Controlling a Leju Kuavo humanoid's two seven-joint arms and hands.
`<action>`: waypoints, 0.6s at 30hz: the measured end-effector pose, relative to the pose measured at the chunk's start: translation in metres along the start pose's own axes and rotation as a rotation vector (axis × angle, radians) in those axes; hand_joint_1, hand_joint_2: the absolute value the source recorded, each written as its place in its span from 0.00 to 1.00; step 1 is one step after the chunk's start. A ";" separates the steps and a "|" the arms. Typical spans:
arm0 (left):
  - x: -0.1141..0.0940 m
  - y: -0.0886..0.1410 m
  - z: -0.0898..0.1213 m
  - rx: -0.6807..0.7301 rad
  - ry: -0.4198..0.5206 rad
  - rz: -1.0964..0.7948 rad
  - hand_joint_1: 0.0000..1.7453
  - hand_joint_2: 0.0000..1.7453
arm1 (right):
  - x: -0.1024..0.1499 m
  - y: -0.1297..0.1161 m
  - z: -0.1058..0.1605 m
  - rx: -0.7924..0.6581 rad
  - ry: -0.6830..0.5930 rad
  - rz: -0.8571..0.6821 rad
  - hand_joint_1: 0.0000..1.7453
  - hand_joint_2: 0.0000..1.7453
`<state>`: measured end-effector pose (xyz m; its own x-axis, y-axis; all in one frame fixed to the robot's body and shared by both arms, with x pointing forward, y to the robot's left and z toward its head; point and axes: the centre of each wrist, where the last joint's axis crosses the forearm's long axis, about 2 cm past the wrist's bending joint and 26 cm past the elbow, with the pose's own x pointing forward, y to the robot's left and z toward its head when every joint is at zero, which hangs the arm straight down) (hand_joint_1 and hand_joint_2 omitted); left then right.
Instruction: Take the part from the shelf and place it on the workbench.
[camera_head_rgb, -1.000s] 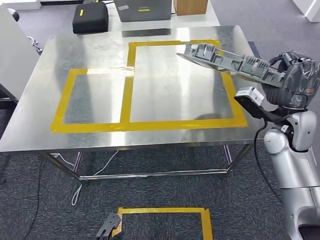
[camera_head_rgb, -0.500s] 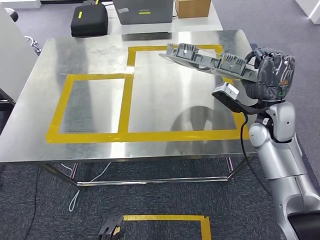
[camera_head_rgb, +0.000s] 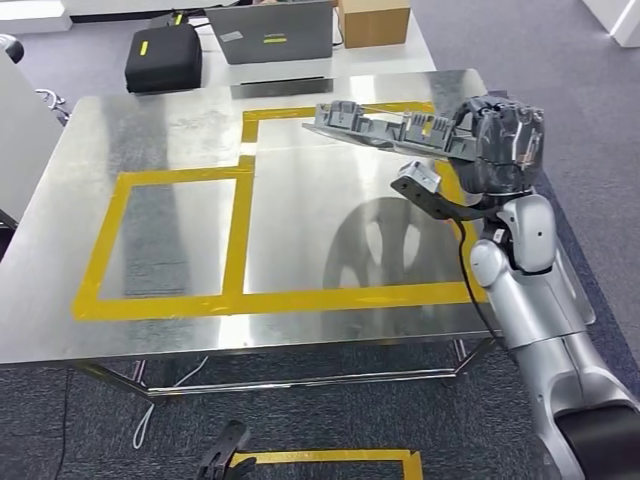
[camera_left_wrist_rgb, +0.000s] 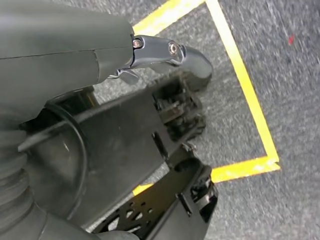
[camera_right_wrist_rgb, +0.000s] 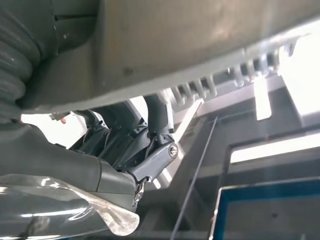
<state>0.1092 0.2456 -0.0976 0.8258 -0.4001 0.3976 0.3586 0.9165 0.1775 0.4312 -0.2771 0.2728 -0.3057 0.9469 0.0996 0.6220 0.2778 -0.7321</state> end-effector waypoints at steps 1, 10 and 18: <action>0.001 0.000 0.000 -0.001 -0.001 -0.002 0.00 1.00 | 0.003 0.001 -0.002 0.002 -0.003 0.001 1.00 1.00; 0.005 -0.006 0.000 -0.016 -0.003 -0.018 0.00 1.00 | 0.013 0.024 0.009 0.101 -0.007 0.005 1.00 1.00; 0.006 -0.005 0.000 -0.015 -0.003 -0.033 0.00 1.00 | 0.027 0.033 0.009 0.141 -0.025 0.002 1.00 1.00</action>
<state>0.1128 0.2385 -0.0960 0.8120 -0.4297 0.3949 0.3919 0.9029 0.1766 0.4369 -0.2436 0.2453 -0.3233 0.9426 0.0830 0.5157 0.2491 -0.8198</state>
